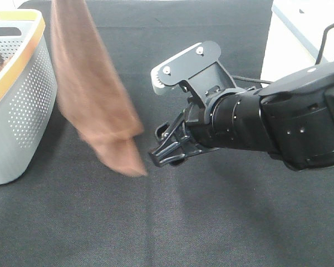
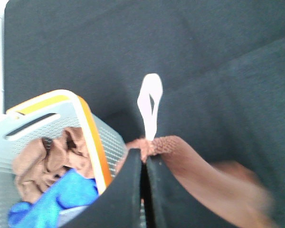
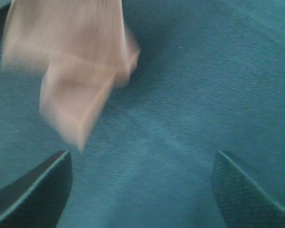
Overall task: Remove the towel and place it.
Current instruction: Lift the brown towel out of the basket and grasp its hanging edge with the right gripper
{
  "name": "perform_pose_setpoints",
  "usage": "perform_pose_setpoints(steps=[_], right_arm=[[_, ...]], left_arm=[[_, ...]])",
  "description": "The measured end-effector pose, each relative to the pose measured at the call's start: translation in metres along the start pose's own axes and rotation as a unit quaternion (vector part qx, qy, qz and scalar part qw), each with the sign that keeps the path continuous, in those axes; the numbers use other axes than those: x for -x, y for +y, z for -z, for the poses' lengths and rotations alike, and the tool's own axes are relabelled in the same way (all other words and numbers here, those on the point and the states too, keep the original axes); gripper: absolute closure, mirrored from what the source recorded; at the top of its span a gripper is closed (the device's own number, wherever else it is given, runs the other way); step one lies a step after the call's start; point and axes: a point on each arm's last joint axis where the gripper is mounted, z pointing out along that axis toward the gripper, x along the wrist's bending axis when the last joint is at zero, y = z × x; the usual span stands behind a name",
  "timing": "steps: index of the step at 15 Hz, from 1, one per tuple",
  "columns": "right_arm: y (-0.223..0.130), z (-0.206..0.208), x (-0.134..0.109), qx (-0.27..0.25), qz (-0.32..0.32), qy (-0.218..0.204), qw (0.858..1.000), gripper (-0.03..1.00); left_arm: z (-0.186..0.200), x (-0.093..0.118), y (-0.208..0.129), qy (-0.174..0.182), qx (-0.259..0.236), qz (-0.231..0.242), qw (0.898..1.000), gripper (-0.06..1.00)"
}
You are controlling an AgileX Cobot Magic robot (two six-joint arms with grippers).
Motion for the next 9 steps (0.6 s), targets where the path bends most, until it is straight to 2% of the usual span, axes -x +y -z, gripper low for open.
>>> perform_pose_setpoints(steps=[1, 2, 4, 5, 6, 9], right_arm=[[0.0, 0.0, -0.003, 0.002, -0.003, 0.02, 1.0, 0.2], [0.002, 0.003, -0.012, 0.008, -0.004, 0.069, 0.998, 0.23], [0.003, 0.006, -0.024, 0.014, -0.002, 0.137, 0.99, 0.3], [0.004, 0.007, -0.027, 0.017, 0.004, 0.157, 0.987, 0.34], [0.004, 0.007, -0.027, 0.017, 0.004, 0.157, 0.987, 0.34], [0.018, 0.011, -0.034, 0.041, 0.008, 0.191, 0.981, 0.44]], left_arm=[[0.0, 0.001, 0.0, -0.007, -0.003, 0.005, 1.0, 0.94], [0.0, 0.002, -0.001, -0.013, -0.005, 0.008, 1.0, 0.94], [0.0, 0.006, -0.002, -0.032, -0.01, 0.02, 0.999, 0.94], [0.0, 0.009, -0.002, -0.048, -0.014, 0.029, 0.998, 0.94], [0.0, 0.009, -0.002, -0.048, -0.014, 0.029, 0.998, 0.94], [0.002, 0.019, -0.003, -0.105, -0.022, 0.062, 0.992, 0.94]])
